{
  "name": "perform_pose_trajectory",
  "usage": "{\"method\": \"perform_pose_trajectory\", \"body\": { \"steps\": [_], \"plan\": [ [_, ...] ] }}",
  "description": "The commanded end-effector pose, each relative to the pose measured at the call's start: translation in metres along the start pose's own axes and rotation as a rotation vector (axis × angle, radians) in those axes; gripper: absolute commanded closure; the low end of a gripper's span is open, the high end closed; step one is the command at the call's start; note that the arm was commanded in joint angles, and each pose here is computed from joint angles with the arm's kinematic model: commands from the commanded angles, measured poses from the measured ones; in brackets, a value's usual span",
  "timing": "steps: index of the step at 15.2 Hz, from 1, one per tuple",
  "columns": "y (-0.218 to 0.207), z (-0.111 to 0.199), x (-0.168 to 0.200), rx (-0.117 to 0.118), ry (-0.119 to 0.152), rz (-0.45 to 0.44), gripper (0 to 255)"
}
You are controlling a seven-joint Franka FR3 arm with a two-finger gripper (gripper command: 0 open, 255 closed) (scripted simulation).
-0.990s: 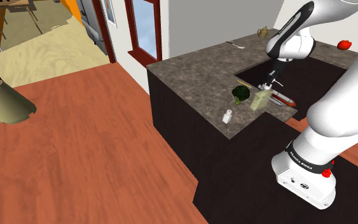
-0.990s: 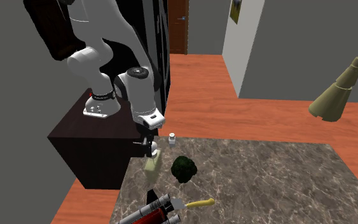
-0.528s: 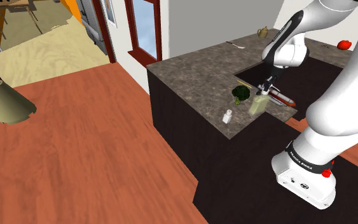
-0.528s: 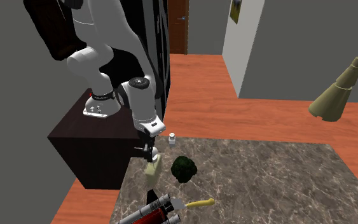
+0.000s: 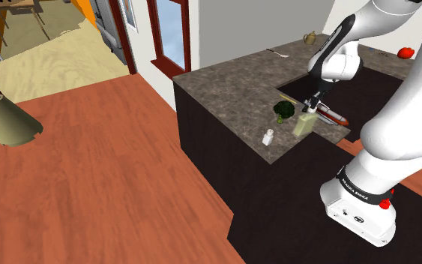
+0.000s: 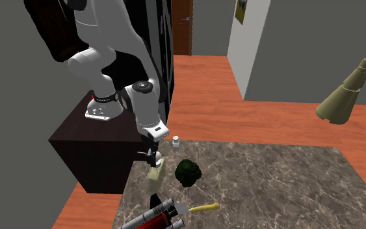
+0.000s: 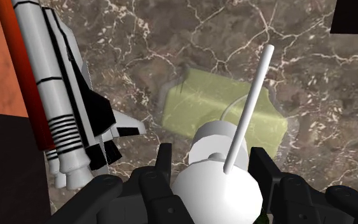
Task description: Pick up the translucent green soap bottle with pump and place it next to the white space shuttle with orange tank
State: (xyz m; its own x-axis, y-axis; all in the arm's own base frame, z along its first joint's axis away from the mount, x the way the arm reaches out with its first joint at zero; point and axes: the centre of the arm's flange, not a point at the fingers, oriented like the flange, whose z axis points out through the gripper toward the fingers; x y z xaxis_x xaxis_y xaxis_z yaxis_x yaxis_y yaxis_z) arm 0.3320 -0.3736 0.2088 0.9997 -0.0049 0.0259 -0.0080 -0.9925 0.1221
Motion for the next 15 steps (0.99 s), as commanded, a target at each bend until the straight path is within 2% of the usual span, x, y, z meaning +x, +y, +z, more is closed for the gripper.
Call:
{"method": "perform_pose_trajectory", "body": {
  "steps": [1,6,10,15],
  "plan": [
    [0.0,0.0,0.0,0.0,0.0,0.0,0],
    [0.0,0.0,0.0,0.0,0.0,0.0,0],
    [0.0,-0.05,0.0,0.0,0.0,0.0,0],
    [0.0,-0.05,0.0,0.0,0.0,0.0,0]
  ]
}}
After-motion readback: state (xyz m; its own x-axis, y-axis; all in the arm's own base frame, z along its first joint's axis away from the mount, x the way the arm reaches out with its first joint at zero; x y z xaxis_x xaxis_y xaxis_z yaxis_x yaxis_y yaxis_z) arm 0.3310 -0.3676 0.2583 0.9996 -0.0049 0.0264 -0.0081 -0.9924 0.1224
